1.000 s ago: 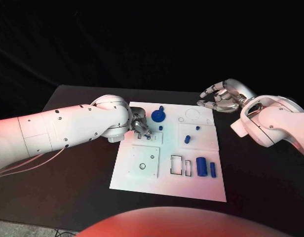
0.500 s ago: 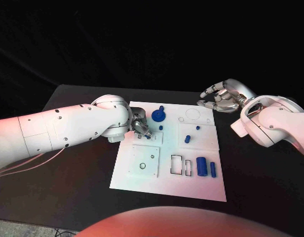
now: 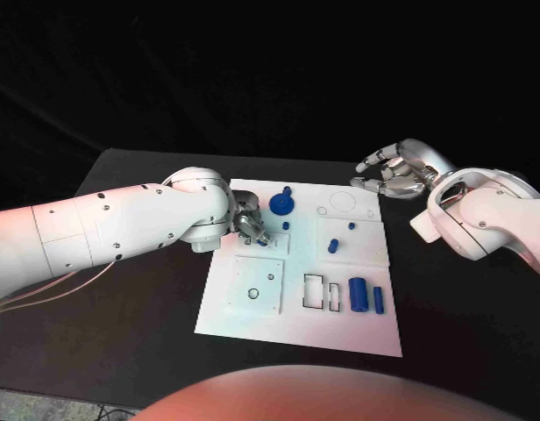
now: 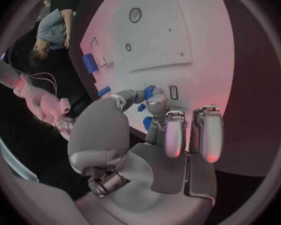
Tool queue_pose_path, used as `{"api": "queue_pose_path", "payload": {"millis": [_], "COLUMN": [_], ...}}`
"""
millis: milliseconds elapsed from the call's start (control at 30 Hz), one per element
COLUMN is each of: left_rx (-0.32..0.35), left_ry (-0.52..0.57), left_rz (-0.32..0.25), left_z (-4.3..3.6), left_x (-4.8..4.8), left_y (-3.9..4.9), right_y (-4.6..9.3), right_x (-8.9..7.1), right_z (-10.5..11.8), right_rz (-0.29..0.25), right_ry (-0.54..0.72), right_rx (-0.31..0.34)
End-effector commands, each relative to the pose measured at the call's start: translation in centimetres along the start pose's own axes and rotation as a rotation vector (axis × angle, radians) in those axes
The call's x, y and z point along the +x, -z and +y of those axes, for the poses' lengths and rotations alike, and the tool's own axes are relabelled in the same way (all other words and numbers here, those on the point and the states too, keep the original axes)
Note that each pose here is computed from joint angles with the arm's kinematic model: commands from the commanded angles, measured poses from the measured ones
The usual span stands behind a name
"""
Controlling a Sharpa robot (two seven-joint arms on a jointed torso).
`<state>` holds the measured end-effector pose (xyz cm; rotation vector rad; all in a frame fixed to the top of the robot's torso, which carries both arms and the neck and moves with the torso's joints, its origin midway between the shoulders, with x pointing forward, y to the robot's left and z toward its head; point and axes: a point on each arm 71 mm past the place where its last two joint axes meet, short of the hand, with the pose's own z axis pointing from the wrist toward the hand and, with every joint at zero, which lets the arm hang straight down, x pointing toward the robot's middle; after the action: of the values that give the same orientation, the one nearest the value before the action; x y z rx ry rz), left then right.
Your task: Assemble the parts on the task board
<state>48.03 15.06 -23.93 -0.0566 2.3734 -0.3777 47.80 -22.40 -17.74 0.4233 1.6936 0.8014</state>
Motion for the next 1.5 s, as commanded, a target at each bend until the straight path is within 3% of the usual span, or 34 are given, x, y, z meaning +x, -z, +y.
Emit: {"api": "queue_pose_path", "payload": {"millis": [33, 1500], "left_rx": [0.006, -0.006], "left_ry": [-0.012, -0.008], "left_rz": [0.032, 0.090], "left_z": [-0.16, -1.27], "left_x": [0.29, 0.74], "left_y": [-0.01, -1.14], "right_y": [0.0, 0.0], "right_x": [0.1, 0.2], "right_z": [0.0, 0.1], "right_rz": [0.010, 0.011], "right_ry": [0.003, 0.002], "right_rx": [-0.005, -0.007]}}
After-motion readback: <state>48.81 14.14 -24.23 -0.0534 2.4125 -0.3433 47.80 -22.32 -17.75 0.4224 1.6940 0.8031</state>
